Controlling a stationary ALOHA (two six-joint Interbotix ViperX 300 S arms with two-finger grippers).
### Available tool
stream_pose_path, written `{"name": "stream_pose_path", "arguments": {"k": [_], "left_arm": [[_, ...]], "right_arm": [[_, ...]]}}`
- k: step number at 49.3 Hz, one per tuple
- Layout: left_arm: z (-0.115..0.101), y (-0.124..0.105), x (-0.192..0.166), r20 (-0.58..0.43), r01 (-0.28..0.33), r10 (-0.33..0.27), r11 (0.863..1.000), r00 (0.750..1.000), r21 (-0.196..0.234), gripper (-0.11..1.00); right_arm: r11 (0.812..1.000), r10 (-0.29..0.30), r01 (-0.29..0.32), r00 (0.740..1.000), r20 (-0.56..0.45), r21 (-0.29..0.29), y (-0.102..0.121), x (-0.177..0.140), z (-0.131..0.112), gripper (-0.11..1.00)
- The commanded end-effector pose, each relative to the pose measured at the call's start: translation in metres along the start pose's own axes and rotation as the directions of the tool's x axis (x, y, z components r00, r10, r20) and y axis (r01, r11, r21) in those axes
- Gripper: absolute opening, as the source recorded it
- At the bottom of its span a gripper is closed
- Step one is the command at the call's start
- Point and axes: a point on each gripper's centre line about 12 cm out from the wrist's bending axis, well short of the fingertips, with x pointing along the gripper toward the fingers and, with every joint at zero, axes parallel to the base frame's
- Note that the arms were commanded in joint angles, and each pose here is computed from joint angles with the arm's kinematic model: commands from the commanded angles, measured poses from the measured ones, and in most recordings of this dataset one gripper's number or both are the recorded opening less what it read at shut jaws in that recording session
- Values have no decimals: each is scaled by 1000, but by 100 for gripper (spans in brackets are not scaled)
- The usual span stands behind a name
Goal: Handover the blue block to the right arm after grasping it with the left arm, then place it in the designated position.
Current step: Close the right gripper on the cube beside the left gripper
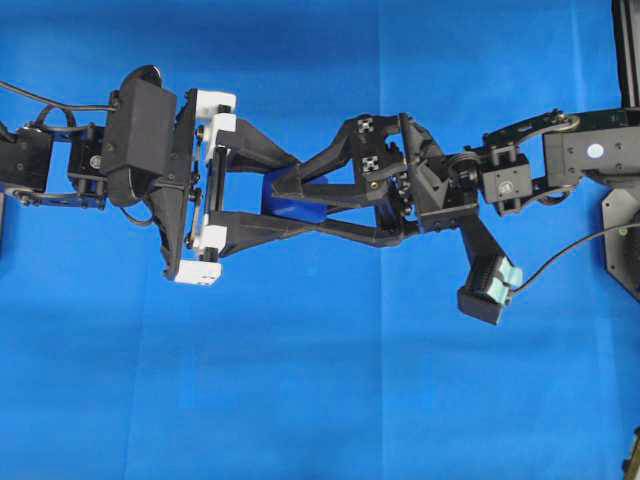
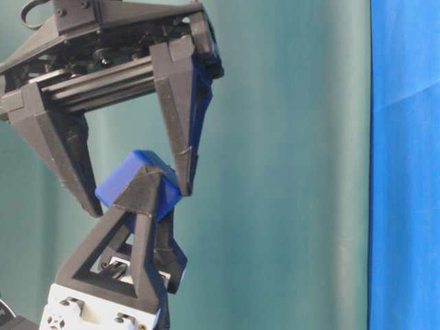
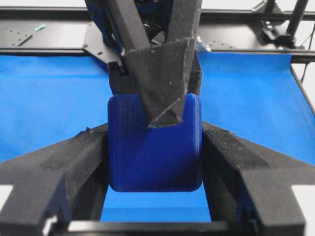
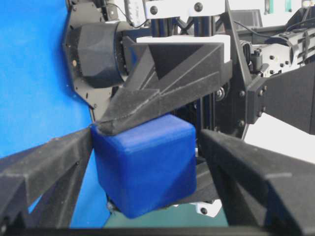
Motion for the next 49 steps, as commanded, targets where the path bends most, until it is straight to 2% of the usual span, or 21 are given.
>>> {"name": "stream_pose_path", "arguments": {"k": [1,13,17,20,25,26,49], "left_arm": [[12,0,-4,37,0,1,1000,999,-2,46],[12,0,-4,37,0,1,1000,999,-2,46],[12,0,-4,35,-1,1,1000,999,0,46],[13,0,-3,38,0,0,1000,999,0,46],[12,-1,-3,37,4,-4,1000,999,2,46],[11,-3,-3,34,7,-7,1000,999,3,46],[12,-3,-3,35,7,-7,1000,999,10,46]], "right_arm": [[999,-42,42,999,18,-4,-16,0,6,95],[999,-43,43,999,20,-8,-17,0,7,94],[999,-33,33,999,-1,-3,-16,0,5,91],[1000,-20,20,1000,-22,2,-15,0,2,80],[1000,-10,10,999,-44,2,-15,0,0,54],[1000,-8,8,999,-47,3,-15,0,0,52],[1000,-8,8,999,-51,3,-15,-1,0,52]]}}
